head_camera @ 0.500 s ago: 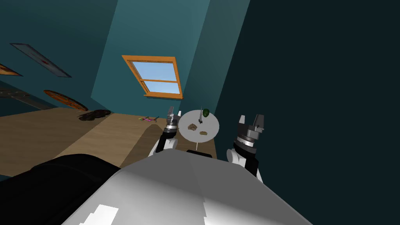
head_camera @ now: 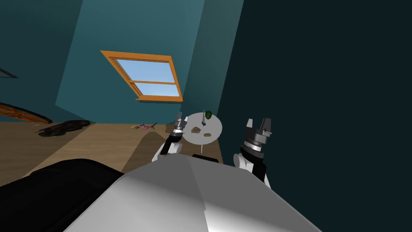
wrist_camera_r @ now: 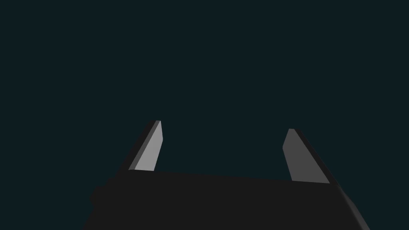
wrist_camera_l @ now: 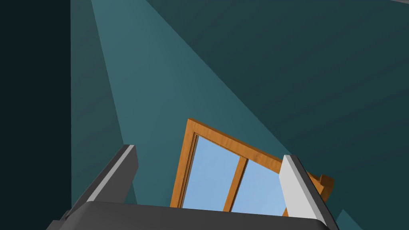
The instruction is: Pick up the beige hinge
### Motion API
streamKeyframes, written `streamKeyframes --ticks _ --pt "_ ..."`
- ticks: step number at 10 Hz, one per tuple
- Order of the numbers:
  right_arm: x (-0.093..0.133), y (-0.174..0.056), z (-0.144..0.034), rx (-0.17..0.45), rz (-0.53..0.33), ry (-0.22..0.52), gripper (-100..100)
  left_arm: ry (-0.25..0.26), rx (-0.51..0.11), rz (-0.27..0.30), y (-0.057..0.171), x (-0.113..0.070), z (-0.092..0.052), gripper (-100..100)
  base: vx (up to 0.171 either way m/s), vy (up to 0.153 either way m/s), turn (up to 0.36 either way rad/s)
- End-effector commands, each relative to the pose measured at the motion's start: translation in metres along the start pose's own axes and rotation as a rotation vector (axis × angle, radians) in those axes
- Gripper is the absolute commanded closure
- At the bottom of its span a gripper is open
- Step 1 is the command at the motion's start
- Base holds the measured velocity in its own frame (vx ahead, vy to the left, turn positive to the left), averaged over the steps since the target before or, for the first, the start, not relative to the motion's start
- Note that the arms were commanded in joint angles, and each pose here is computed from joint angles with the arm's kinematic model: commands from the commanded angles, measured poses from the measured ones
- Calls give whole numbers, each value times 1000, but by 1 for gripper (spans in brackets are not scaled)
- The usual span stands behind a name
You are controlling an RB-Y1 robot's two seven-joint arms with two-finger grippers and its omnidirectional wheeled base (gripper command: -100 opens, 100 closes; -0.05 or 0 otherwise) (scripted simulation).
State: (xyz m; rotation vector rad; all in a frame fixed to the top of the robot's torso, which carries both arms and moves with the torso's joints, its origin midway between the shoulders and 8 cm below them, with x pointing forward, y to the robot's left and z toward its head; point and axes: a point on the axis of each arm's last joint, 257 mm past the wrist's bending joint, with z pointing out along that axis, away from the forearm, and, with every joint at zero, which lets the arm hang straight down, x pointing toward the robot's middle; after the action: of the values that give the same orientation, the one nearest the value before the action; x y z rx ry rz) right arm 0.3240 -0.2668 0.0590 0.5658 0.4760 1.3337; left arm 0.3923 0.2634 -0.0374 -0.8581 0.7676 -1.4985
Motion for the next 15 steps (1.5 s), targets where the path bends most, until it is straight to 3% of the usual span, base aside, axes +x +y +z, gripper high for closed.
streamKeyframes --ticks 1,2,3,7,8,12,15 --pt "0 0 0 0 0 0 0 4 -56 -6 23 -9 1 -100 -79 40 -330" --pt "0 0 0 0 0 0 0 3 -96 -11 38 -15 0 -100 -110 47 -339" --pt "0 0 0 0 0 0 0 3 -96 -11 38 -15 0 -100 -88 40 -77" --pt "0 0 0 0 0 0 0 -23 -282 -35 106 -51 -12 -100 -95 14 -356" --pt "0 0 0 0 0 0 0 -28 -292 -33 111 -53 -14 -100 -75 23 -157" --pt "0 0 0 0 0 0 0 -83 -459 -54 166 -96 -35 -100 -67 -6 -322" --pt "0 0 0 0 0 0 0 -151 -596 -67 208 -136 -63 -100 -60 -17 -330"
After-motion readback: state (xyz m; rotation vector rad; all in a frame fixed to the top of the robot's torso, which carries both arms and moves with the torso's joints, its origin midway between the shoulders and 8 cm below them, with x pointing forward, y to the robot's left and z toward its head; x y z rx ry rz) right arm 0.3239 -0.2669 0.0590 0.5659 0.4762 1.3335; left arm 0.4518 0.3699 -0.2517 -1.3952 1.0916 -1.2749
